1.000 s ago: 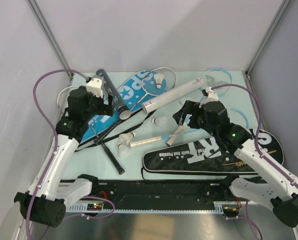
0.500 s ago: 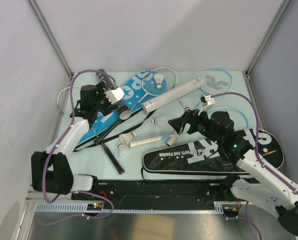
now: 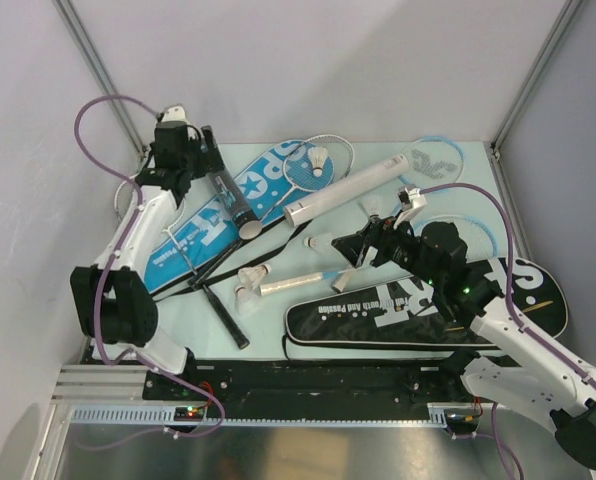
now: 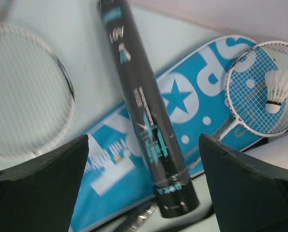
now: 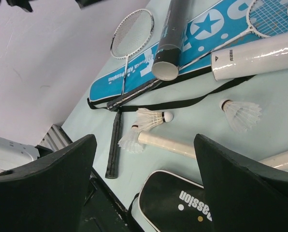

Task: Pack up the badminton gear
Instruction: Pick up the shuttle tube at the center of the board.

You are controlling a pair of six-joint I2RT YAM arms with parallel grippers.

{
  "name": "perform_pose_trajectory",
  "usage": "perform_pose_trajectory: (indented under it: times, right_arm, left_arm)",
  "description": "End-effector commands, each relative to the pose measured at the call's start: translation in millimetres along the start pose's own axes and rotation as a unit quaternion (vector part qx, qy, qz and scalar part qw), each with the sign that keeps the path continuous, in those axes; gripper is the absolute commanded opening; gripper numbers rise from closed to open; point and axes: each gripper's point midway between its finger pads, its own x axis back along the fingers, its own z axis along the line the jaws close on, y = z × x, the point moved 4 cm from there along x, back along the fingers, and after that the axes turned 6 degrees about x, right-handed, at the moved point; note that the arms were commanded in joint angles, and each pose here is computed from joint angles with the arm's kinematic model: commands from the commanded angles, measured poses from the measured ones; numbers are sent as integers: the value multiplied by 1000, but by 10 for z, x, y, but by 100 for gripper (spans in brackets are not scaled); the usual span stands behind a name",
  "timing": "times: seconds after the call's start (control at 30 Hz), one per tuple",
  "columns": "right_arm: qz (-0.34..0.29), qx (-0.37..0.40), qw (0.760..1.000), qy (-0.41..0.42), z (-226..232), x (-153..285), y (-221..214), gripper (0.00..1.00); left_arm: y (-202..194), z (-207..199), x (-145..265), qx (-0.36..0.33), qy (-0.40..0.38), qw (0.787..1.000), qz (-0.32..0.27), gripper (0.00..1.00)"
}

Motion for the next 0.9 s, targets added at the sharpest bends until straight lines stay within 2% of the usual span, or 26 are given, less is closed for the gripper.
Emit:
perform_pose_trajectory:
  times: [0.0,0.17,0.67,0.87]
  right_arm:
    - [-21,0,1000,3,49,55,94,88]
    - [-23,2,1000,5,58,60,102,88]
    - [-20,2,1000,3,43,11,79,87]
    - [-14,2,1000,12,62,-24,56,86]
  left_arm:
    - [-454,29,-164,228,75,968,71,100]
    - [-745,-42,-357,282,93,949,107,100]
    - [-1368,-130,-1006,310,126,927,169,100]
    - [-1465,-164,-1136,335,121,919,167,97]
